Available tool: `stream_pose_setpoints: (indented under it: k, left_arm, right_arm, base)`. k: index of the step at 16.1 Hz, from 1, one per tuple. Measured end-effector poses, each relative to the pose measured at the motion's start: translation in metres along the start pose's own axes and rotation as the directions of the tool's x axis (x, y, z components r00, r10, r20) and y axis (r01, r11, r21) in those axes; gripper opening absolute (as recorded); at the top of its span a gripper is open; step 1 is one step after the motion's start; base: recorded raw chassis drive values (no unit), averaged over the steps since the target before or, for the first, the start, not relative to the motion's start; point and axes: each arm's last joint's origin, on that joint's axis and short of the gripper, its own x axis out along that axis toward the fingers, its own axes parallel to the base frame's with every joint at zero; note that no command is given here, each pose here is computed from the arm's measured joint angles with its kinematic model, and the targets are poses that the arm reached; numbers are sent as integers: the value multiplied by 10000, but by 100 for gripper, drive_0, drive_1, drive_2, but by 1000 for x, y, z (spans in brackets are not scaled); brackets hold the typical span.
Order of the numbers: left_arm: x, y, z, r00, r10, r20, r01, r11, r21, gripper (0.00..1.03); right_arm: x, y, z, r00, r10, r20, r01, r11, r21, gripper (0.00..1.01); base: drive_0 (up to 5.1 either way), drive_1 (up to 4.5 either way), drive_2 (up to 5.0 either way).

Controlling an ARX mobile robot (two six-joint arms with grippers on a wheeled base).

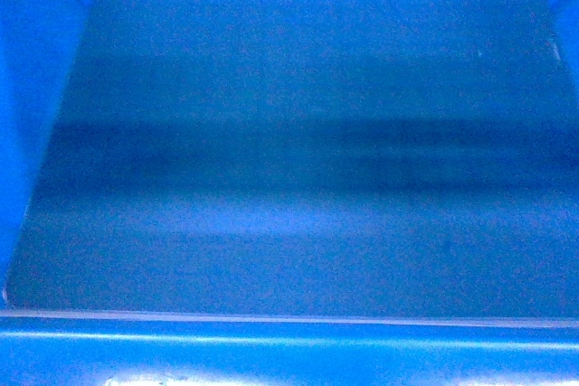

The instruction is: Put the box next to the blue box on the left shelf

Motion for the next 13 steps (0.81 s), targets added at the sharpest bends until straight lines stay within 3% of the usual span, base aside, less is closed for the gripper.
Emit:
stream_pose_setpoints:
  k: [13]
  left_arm:
    - [0, 0, 0, 10000, -16, -9, 16, 10000, 6, 17]
  right_arm:
    - [0, 0, 0, 10000, -19, -5, 19, 10000, -39, 16]
  base:
    - [-172, -172, -172]
